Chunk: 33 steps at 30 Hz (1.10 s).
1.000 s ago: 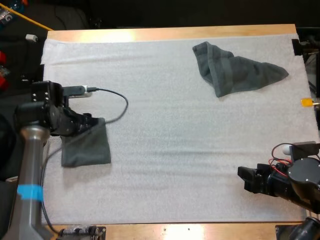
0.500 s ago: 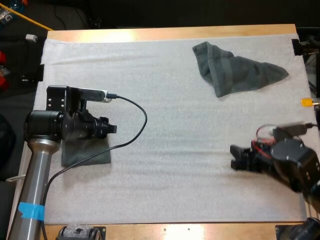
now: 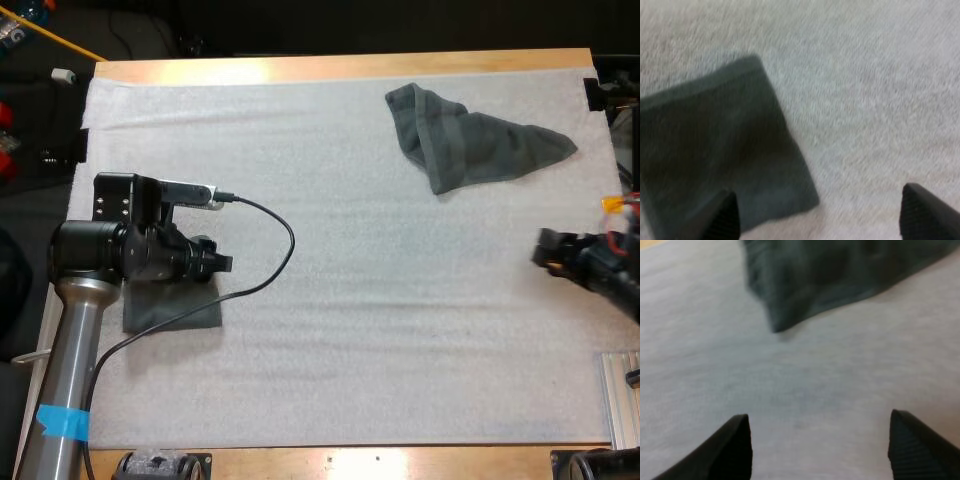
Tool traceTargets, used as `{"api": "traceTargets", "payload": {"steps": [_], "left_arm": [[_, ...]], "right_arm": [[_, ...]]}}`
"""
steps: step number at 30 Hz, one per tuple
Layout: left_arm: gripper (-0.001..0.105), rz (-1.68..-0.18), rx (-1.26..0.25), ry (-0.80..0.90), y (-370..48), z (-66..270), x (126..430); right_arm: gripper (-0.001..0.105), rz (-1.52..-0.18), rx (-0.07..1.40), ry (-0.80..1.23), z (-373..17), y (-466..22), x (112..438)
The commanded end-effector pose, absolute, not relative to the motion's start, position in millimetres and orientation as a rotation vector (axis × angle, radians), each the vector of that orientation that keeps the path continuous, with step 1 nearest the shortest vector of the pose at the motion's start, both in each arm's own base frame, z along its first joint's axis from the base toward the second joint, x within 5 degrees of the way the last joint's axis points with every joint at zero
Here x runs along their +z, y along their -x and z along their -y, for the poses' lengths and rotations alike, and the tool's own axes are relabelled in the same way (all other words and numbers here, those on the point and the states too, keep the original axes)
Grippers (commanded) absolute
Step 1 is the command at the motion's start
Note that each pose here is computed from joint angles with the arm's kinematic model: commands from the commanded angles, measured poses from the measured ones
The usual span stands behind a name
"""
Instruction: Pick towel from pile, fold and stack
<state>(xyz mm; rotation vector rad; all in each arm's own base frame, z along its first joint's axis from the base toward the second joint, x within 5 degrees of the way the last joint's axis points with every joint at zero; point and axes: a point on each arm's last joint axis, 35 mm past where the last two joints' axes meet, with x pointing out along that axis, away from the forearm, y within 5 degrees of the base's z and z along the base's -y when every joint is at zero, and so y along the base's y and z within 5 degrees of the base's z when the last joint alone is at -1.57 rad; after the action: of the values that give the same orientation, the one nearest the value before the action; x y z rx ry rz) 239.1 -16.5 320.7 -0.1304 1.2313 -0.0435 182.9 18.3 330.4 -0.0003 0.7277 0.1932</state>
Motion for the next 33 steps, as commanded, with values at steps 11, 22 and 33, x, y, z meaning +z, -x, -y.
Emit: {"api": "traceTargets", "payload": {"steps": [11, 22, 33], "left_arm": [[0.063, -1.109, 0.099, 0.023, -202, 9, 354], [0.063, -0.869, 0.093, 0.063, -123, 4, 380], [0.063, -0.622, 0.078, 0.107, -22, -2, 376]], "right_arm": [[0.058, -0.711, 0.119, 0.169, 7, -141, 346], [0.058, -0.639, 0.12, 0.205, 3, -94, 358], [0.058, -0.593, 0.113, 0.209, -1, -40, 358]]}}
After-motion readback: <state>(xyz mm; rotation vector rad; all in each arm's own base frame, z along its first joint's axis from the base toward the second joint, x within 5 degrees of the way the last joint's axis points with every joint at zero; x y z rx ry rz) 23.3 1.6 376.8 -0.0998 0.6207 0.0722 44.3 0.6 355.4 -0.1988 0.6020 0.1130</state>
